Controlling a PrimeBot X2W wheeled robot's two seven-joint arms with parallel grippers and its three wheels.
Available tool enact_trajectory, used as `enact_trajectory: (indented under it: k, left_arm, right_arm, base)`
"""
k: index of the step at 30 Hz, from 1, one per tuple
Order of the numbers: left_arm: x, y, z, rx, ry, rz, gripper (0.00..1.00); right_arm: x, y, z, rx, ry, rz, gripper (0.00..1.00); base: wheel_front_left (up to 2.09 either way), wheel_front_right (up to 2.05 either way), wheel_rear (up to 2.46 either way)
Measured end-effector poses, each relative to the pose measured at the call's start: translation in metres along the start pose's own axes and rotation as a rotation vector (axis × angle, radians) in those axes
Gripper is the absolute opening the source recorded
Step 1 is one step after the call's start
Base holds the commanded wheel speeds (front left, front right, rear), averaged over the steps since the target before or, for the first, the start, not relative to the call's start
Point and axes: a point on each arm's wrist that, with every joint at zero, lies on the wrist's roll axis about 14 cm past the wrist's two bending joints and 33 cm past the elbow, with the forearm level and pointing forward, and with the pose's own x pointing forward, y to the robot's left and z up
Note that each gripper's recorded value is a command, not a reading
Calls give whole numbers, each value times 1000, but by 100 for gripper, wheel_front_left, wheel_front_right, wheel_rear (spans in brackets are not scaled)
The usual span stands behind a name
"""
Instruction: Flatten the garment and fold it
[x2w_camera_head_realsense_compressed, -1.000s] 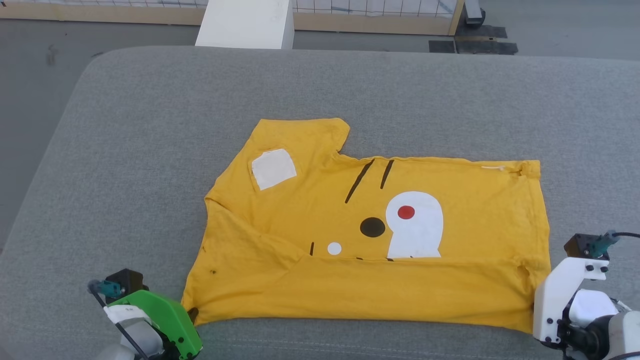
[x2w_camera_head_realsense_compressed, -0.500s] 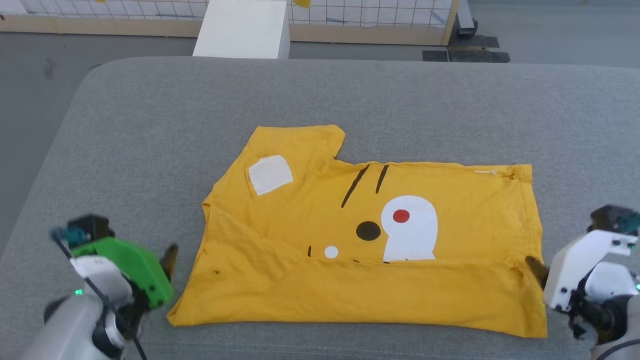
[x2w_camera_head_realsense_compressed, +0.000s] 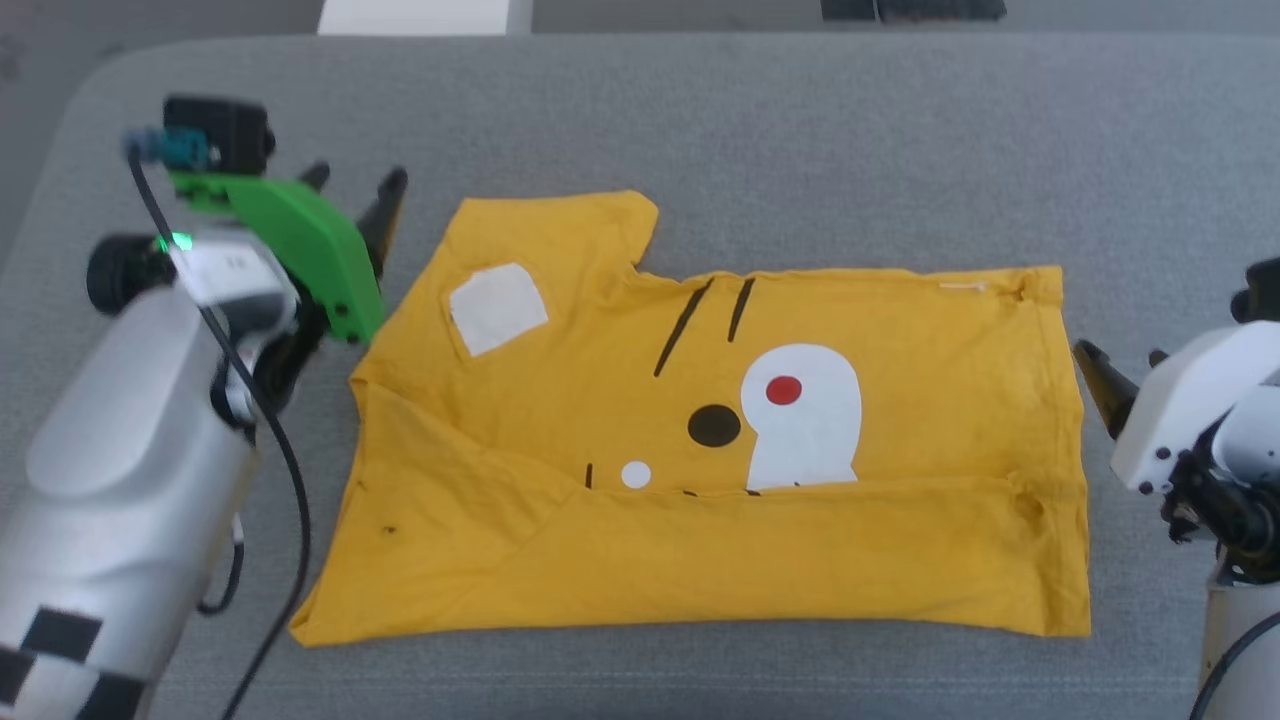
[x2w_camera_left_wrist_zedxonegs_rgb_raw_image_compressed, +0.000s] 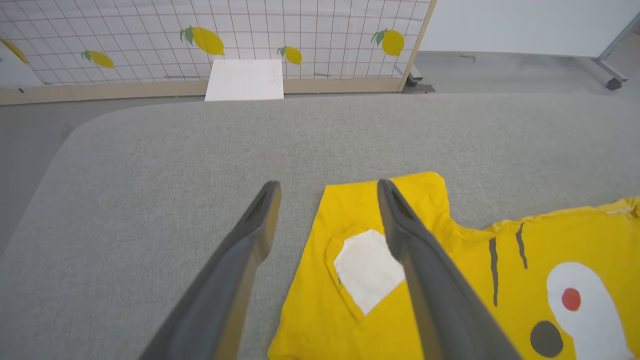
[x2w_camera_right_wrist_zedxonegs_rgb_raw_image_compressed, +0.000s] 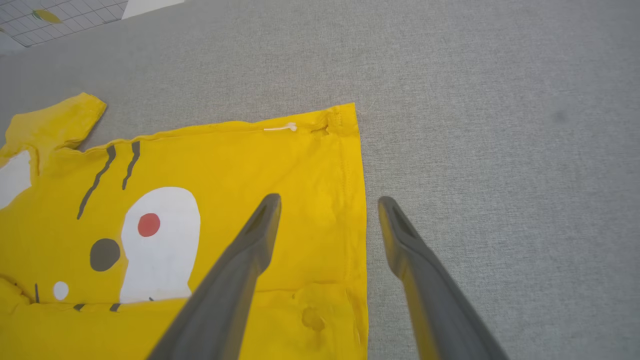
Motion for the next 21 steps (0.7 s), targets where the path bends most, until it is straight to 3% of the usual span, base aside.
enact_trajectory:
  k: [8, 21]
  left_arm:
    - [70, 4, 0, 48, 114, -13, 100]
    - [123, 7, -121, 61, 618, -8, 100]
  right_arm:
    - [26, 8, -10, -14, 31, 30, 100]
    - [45, -30, -49, 21, 116, -66, 100]
  base:
    - [0, 0, 0]
    - [0, 0, 0]
